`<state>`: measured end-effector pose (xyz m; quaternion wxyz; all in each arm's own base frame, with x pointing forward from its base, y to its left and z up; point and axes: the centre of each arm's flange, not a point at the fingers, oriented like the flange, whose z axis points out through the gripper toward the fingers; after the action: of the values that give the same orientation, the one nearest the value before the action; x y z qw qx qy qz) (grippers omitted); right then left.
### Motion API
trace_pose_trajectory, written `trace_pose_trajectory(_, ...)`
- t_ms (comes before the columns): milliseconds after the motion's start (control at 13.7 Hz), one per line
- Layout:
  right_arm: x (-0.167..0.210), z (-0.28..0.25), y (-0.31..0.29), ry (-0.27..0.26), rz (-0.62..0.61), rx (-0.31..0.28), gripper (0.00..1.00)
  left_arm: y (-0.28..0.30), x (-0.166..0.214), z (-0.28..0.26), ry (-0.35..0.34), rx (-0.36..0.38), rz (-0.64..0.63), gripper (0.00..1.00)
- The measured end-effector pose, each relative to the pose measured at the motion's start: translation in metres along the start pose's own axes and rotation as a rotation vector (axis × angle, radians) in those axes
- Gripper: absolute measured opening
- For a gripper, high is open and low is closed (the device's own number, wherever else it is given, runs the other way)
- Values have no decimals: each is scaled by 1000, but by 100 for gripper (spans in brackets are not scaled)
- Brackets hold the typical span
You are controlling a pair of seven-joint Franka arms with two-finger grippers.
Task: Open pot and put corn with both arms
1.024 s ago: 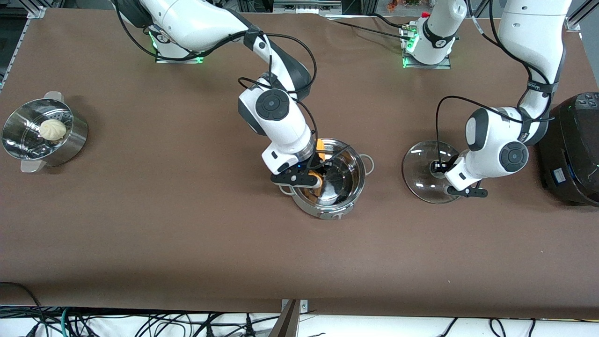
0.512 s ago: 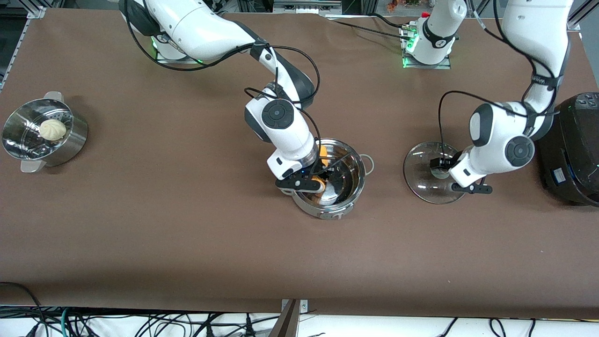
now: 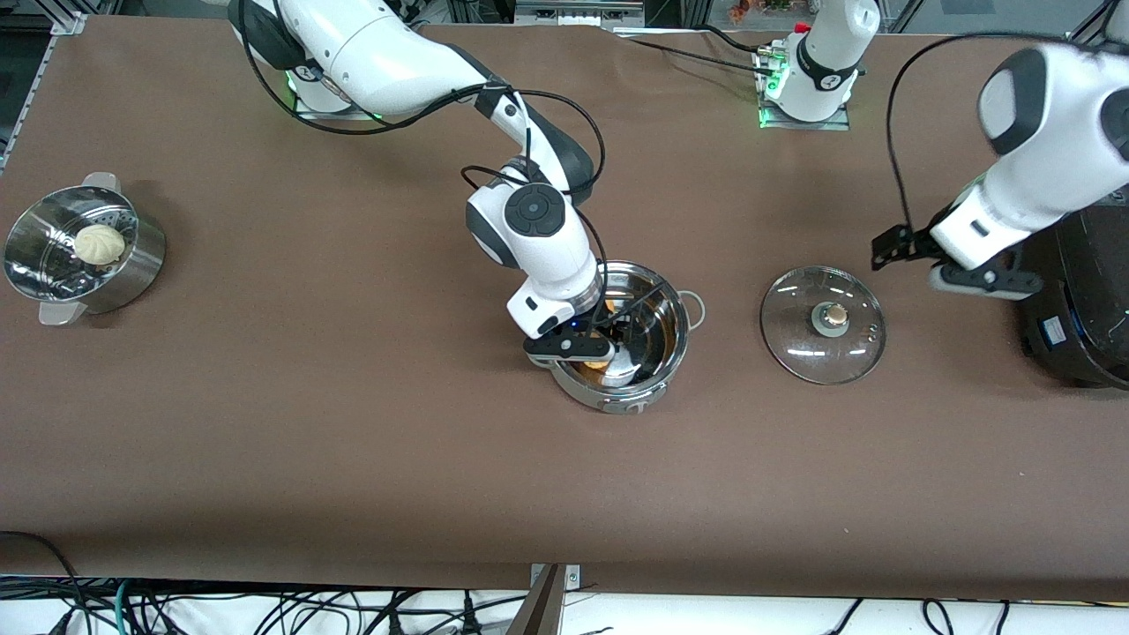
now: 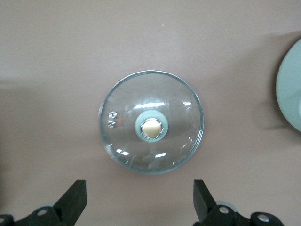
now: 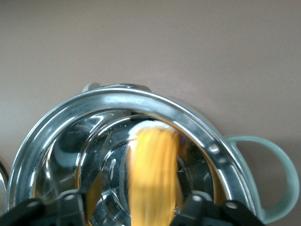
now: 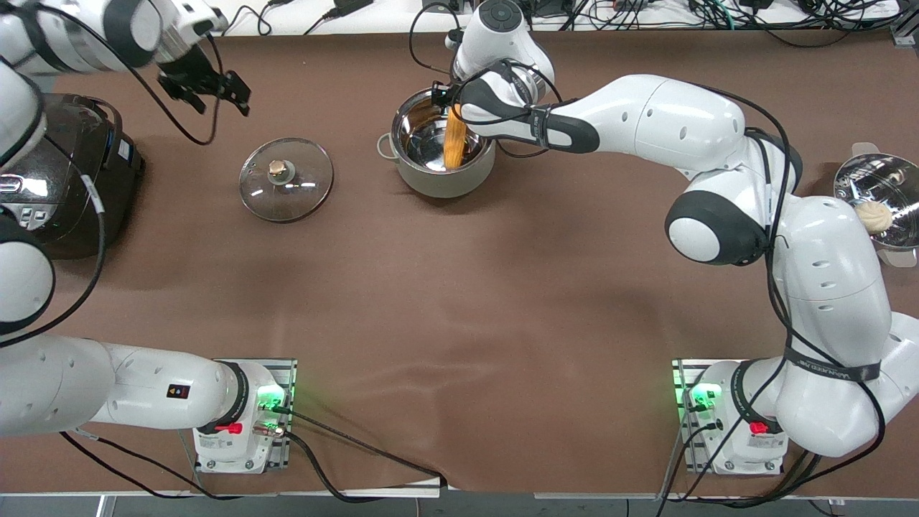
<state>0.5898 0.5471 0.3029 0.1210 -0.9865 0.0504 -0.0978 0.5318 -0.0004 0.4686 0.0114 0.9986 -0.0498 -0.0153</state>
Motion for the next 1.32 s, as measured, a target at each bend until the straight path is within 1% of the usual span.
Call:
trace_pose_trajectory(73, -1, 0, -1, 1, -5, -1, 89, 0, 1, -23, -3, 6, 4, 100)
trace_pose_trajectory(146, -2, 0, -2, 0, -7, -5, 98, 1, 2, -41, -11, 7, 6, 100)
trace_pose_trajectory(220, -2, -1, -1, -5, -10, -16, 100, 2, 1, -60, -23, 7, 8, 100)
trace_pose_trajectory(366, 4, -13, 2, -19, -43, -57, 100, 0, -2, -98, -38, 7, 4, 100)
trace_pose_trajectory(439, 13, -29, 8, -30, -92, -86, 100, -3, -6, -115, -47, 11, -3, 100)
trace_pose_trajectory(585, 47, -77, 34, -57, -174, -138, 100, -16, -13, -138, -62, 22, -26, 100)
trace_pose_trajectory(659, 68, -108, 56, -83, -195, -151, 100, -21, -15, -147, -61, 24, -36, 100)
trace_pose_trajectory(732, 89, -141, 83, -116, -215, -152, 100, -24, -16, -154, -56, 24, -42, 100)
trace_pose_trajectory(878, 127, -202, 149, -189, -263, -160, 100, -24, -16, -158, -53, 25, -44, 100)
trace_pose_trajectory(951, 140, -224, 182, -222, -278, -170, 100, -24, -15, -158, -54, 26, -43, 100)
trace_pose_trajectory(1098, 155, -257, 236, -281, -264, -205, 100, -20, -13, -156, -57, 27, -36, 100)
trace_pose_trajectory(1317, 160, -290, 287, -338, -217, -299, 100, -17, -12, -157, -56, 28, -31, 100)
